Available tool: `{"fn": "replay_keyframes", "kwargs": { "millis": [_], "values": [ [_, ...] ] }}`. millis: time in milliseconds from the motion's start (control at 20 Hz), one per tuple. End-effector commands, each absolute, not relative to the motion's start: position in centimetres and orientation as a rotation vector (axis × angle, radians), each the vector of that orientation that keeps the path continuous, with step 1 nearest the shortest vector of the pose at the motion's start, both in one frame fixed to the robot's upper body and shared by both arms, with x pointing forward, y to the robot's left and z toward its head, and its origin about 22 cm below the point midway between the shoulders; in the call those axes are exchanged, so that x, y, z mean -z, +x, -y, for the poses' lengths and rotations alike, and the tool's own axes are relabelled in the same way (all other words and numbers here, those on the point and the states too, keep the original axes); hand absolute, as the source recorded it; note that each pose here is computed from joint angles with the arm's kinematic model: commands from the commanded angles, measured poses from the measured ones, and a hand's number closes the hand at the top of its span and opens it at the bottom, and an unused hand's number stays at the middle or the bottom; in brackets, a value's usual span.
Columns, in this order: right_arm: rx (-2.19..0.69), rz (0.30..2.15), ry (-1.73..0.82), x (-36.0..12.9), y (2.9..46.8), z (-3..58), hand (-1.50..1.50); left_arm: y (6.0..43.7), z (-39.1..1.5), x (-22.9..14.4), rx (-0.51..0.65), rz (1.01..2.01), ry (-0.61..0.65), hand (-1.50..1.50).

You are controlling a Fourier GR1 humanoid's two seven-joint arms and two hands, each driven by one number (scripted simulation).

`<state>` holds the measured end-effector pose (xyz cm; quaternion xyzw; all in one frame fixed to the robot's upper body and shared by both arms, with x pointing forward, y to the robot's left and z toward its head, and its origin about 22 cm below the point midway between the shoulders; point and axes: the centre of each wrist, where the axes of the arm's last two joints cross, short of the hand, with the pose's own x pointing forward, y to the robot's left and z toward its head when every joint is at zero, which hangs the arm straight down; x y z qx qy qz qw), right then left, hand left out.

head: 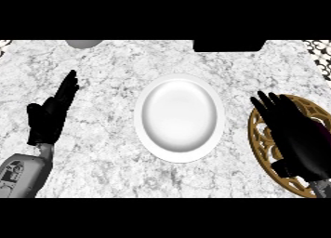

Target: Pick the sweet potato from the placemat and place it in the plate

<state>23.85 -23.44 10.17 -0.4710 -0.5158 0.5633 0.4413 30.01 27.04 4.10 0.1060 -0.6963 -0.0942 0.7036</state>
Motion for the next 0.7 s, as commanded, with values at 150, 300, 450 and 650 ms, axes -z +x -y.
{"fn": "replay_keyframes", "kwargs": {
  "millis": [150,300,450,650],
  "values": [
    [-1.412,1.015,-1.224,-12.6,23.8,23.1,-1.50,30.9,-24.6,-3.8,0.225,1.547,0.227,0.00],
    [-1.433,0.975,-1.208,-13.2,23.8,22.4,-1.50,29.5,-26.1,-2.5,0.226,1.557,0.203,0.00],
    [-1.420,0.970,-1.183,-12.6,26.2,23.6,-1.50,31.1,-24.8,-4.8,0.224,1.562,0.207,0.00],
    [-1.444,0.862,-1.197,-10.9,25.9,23.7,-1.50,31.4,-25.6,-5.6,0.212,1.549,0.223,0.00]
  ]
}}
